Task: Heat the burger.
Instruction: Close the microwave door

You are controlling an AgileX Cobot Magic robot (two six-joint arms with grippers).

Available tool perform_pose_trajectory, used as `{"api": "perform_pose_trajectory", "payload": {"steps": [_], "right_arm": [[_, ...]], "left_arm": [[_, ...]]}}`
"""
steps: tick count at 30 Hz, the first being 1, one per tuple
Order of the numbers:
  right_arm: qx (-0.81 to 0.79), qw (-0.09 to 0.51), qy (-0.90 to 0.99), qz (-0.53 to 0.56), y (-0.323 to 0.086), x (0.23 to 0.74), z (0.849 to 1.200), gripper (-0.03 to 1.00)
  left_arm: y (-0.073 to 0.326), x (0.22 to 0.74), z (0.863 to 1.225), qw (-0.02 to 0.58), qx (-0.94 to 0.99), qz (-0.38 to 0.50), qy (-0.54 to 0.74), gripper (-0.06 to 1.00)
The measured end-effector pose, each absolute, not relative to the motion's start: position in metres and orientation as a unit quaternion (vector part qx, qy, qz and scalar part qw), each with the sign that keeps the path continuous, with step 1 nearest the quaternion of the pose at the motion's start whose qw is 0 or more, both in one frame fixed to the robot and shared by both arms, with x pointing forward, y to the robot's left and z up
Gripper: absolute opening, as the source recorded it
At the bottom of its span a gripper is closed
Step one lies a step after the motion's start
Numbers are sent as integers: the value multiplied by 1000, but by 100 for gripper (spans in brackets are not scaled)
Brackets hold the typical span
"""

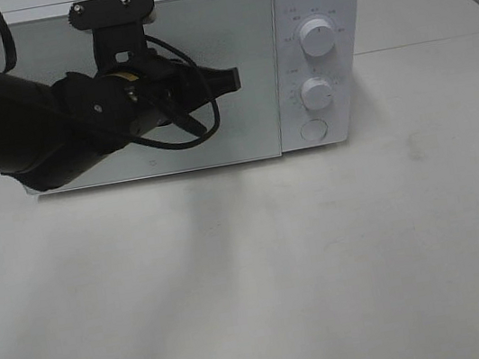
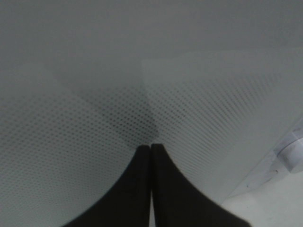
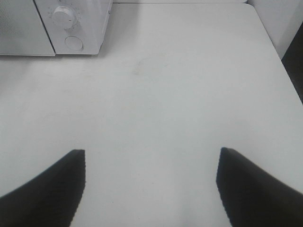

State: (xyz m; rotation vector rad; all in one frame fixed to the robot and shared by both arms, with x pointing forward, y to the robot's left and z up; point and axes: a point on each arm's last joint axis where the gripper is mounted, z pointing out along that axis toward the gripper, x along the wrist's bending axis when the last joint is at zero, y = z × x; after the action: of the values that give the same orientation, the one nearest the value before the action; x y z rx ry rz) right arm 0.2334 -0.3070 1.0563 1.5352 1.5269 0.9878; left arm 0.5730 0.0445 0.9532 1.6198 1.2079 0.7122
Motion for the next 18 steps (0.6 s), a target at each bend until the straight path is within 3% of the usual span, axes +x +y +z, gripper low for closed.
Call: {"api": "perform_pose_trajectory", "payload": {"steps": [18], "right_arm": [[599, 372, 596, 385, -307, 233, 1056, 75]], "left_arm": [[43, 578, 958, 474, 676, 288, 485, 0]]}}
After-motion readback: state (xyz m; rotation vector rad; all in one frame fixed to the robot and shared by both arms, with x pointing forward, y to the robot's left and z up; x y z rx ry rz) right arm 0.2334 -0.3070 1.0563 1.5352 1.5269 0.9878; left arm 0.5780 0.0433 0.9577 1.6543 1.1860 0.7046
